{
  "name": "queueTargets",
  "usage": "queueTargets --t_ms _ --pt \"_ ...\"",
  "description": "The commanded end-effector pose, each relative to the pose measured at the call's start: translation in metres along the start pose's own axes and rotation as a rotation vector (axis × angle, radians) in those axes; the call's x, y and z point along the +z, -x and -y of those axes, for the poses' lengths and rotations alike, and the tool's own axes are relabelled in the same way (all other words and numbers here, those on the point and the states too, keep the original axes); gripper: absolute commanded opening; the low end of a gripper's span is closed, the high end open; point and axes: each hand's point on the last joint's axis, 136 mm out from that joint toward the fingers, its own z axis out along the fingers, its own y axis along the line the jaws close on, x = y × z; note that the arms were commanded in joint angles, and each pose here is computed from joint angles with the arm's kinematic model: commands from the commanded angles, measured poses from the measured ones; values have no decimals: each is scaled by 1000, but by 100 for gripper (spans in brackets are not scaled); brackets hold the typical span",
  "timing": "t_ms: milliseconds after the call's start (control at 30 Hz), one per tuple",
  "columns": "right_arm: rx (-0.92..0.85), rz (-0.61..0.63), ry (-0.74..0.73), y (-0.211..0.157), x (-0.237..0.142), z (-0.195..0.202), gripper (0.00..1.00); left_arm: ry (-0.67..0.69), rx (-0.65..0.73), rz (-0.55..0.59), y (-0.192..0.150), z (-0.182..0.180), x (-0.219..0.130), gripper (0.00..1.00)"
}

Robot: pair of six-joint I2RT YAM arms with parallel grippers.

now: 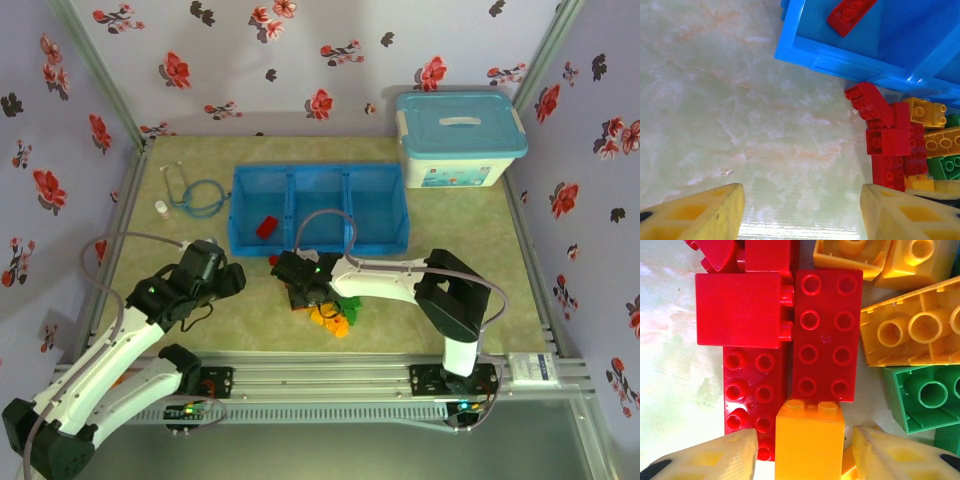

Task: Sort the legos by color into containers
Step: Pick up the lego from the bottom-center of the table.

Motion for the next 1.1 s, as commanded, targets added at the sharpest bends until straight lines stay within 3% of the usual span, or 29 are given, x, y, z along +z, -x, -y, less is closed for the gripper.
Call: queueTargets --t_ms 0,200,400,567,800,1067 --pt "21 -4 -23 -6 -2 6 48 3 -15 -6 -5 -3 1 62" --pt "33 -4 -11 -9 0 7 35 1 -17 -5 -5 -2 1 62" --pt "43 5 -14 -9 -3 10 29 1 -18 -5 -5 -3 2 61" --pt "37 67 1 5 -31 7 26 -7 -9 0 -4 -1 0 61" --pt "0 208 -28 49 -91 16 26 -13 8 -12 -9 2 2 61" --pt "23 242 -34 117 -112 43 26 -33 22 -31 -20 8 5 60"
